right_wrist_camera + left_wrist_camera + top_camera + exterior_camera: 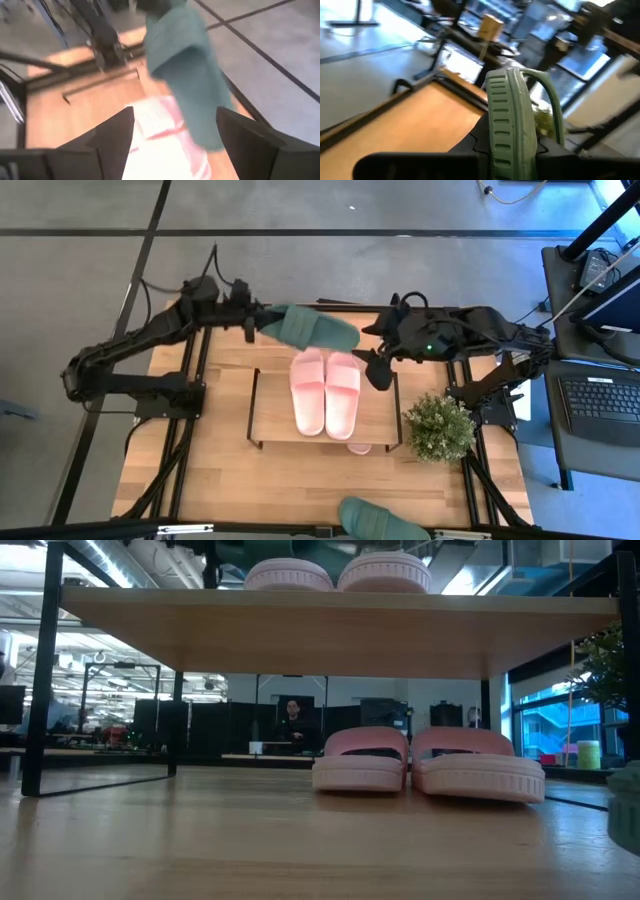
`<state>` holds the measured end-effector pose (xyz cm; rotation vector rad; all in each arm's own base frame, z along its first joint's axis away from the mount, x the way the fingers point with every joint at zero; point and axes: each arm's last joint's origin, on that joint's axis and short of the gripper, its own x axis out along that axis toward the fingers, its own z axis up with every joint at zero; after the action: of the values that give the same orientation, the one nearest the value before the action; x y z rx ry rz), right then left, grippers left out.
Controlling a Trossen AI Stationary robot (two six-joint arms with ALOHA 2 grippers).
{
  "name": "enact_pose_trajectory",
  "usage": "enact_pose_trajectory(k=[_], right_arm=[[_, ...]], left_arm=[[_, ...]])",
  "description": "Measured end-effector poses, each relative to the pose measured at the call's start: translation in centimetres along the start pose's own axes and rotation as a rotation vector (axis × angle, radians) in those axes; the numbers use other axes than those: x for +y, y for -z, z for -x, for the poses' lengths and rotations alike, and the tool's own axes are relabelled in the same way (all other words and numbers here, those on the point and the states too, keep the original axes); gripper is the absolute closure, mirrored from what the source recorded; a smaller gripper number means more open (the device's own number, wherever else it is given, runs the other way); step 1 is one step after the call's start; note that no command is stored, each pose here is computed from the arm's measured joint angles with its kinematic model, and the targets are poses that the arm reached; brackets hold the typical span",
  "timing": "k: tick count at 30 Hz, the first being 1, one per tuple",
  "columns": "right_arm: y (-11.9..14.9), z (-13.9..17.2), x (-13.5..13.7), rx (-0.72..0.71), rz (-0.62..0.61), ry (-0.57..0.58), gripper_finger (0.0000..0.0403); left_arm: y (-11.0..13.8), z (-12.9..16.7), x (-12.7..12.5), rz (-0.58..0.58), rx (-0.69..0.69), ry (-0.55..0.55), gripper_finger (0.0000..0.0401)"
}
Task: Pick and place slides into the shelf
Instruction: Put the green slipper under the shelf
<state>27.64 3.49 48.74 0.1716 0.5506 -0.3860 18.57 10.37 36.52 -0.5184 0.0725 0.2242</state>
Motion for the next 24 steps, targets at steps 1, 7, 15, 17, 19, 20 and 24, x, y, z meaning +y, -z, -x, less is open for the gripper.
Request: enact_pose_trajectory(k=[1,7,15,17,19,20,24], right_arm=[[0.2,0.0,-0.1,0.016,0.017,0.007,0.0123],[1.2,-0.1,-1.0,0.13,0.086,0.065,0.0123],[2.3,0.7,-3.0,0.274,0.155,0.14,0.0123],[2.3,1.2,-3.5,0.276,0.146,0.15,0.0123],[2.3,1.6,-3.9,0.27,0.133,0.153,0.0123],[2.3,1.9,-4.0,0.262,0.118,0.154,0.0123],[2.2,2.7,-4.4,0.242,0.068,0.154,0.0123]], left_arm=[[-0.7,-0.2,0.2,0.0,0.006,-0.029,0.037],[-5.0,-2.3,1.9,-0.002,0.17,-0.124,0.037],[-9.1,-2.6,7.2,0.14,0.499,-0.242,0.037],[-9.7,-2.9,8.5,0.13,0.541,-0.284,0.037],[-9.9,-3.2,10.1,0.135,0.583,-0.312,0.037],[-9.9,-3.4,10.9,0.132,0.601,-0.316,0.037],[-9.6,-4.5,13.7,0.136,0.651,-0.24,0.037]])
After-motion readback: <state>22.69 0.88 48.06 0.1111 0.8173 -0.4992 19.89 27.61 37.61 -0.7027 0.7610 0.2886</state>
